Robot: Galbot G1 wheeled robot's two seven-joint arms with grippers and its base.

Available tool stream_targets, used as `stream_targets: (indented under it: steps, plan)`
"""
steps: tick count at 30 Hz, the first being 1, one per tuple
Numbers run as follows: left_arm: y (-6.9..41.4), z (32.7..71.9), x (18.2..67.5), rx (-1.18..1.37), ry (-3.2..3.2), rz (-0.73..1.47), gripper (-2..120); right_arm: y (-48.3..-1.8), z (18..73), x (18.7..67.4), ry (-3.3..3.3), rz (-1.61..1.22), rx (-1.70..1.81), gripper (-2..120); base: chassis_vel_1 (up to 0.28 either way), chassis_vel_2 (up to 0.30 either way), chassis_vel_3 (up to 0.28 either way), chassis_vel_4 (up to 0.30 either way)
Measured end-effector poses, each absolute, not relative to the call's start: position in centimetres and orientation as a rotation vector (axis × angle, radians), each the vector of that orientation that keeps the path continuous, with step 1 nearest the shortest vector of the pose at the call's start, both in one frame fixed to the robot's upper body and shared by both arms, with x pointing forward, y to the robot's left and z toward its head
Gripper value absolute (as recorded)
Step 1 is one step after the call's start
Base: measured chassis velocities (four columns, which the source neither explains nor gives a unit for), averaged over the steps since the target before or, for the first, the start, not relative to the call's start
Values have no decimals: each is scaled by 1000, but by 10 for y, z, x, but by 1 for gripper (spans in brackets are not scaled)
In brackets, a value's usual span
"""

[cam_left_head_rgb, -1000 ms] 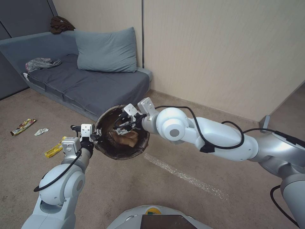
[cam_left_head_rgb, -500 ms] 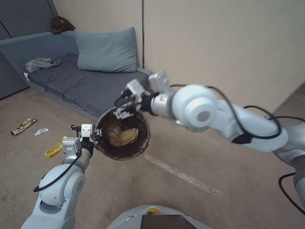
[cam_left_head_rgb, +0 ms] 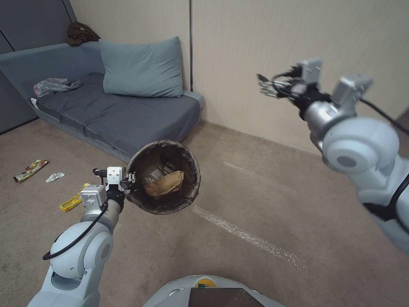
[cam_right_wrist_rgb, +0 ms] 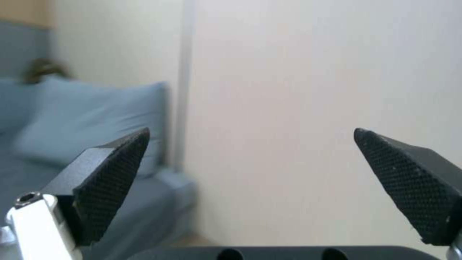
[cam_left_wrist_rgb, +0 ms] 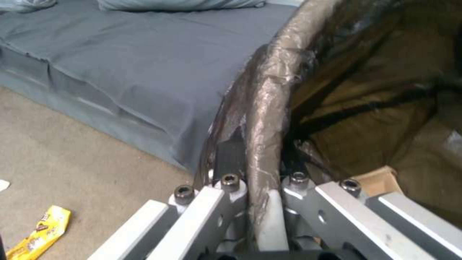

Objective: Pick up the trash bin, then pick up the garbage from the floor and place it into the trash bin.

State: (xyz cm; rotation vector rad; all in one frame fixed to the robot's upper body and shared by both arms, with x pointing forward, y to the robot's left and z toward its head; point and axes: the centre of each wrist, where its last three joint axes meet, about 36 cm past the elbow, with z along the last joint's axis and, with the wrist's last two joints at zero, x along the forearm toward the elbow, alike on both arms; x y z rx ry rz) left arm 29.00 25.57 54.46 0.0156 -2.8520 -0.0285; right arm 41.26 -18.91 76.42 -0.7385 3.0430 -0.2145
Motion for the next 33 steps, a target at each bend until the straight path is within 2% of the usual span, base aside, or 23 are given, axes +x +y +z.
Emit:
stream_targets:
  steps: [10, 12, 13, 17, 18, 20, 24, 33]
  plan:
    - [255, 545, 290, 25, -2851, -21, 0, -260, 720, 409, 2963, -173, -291, 100, 0, 0, 0, 0]
    - [254, 545, 289, 27, -2852, -7, 0, -292, 668, 404, 2910, -136, -86, 100, 0, 0, 0, 0]
    - [254, 545, 289, 27, -2852, -7, 0, -292, 668, 404, 2910, -136, -86, 100, 0, 0, 0, 0]
    - [255, 545, 287, 41, -2846, 4, 0, -323, 542, 379, 2865, -272, 188, 100, 0, 0, 0, 0]
    - [255, 545, 287, 41, -2846, 4, 0, -323, 542, 379, 2865, -272, 188, 100, 0, 0, 0, 0]
    - [255, 544, 287, 50, -2841, 13, 0, -316, 487, 358, 2828, -258, 295, 100, 0, 0, 0, 0]
    - [253, 538, 289, 59, -2825, 16, 0, -296, 446, 339, 2819, -227, 366, 100, 0, 0, 0, 0]
    - [252, 538, 288, 64, -2827, 2, 0, -283, 436, 340, 2834, -212, 386, 100, 0, 0, 0, 0]
